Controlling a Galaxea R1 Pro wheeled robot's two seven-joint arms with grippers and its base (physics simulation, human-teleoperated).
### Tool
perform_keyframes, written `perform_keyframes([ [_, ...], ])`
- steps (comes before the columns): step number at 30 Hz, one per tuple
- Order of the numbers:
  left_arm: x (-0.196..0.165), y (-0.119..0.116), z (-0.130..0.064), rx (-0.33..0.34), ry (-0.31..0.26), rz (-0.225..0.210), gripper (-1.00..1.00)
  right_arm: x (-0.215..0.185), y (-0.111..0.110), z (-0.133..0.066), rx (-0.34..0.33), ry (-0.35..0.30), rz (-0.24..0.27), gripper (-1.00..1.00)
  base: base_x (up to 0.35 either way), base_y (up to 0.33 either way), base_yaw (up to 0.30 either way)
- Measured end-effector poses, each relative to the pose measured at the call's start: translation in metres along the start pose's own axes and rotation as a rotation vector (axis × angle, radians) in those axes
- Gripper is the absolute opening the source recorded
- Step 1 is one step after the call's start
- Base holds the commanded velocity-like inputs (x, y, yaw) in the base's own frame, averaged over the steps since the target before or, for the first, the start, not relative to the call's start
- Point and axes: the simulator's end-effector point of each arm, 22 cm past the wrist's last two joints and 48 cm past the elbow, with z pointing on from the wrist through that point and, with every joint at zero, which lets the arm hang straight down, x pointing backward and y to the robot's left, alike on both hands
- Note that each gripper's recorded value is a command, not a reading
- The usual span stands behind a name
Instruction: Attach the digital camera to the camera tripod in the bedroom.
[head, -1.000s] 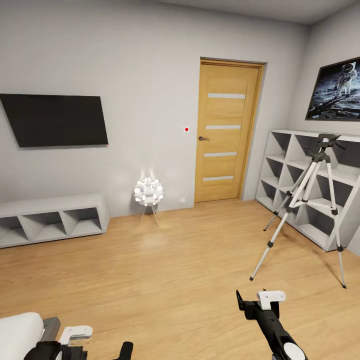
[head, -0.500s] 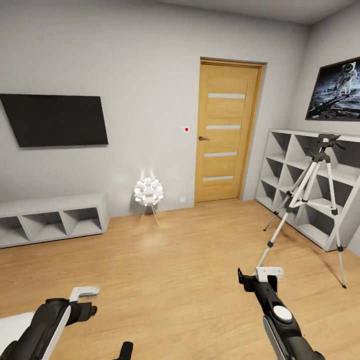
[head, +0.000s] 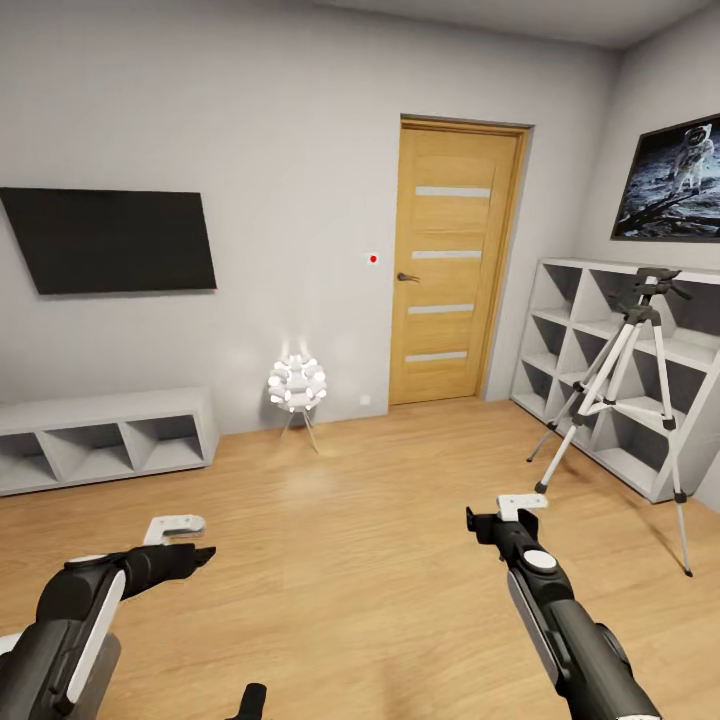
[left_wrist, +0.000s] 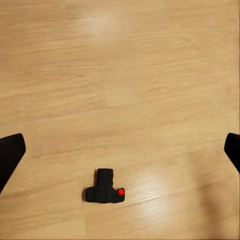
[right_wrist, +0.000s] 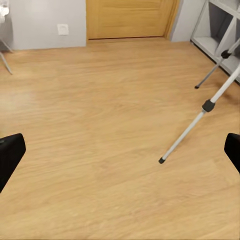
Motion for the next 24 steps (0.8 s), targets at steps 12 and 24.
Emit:
perform_keyframes([
  [12, -0.008, -0.001, -0.006, 0.026, -0.022, -0.009, 1.00, -0.001, 0.010, 0.000, -0.018, 0.000, -0.016, 1.00, 0.000, 0.056, 0.055],
  [24, -0.012, 0.005, -0.008, 0.018, -0.033, -0.022, 1.00, -0.002, 0.016, -0.001, -0.028, -0.002, -0.026, 1.00, 0.002, 0.177, 0.216],
])
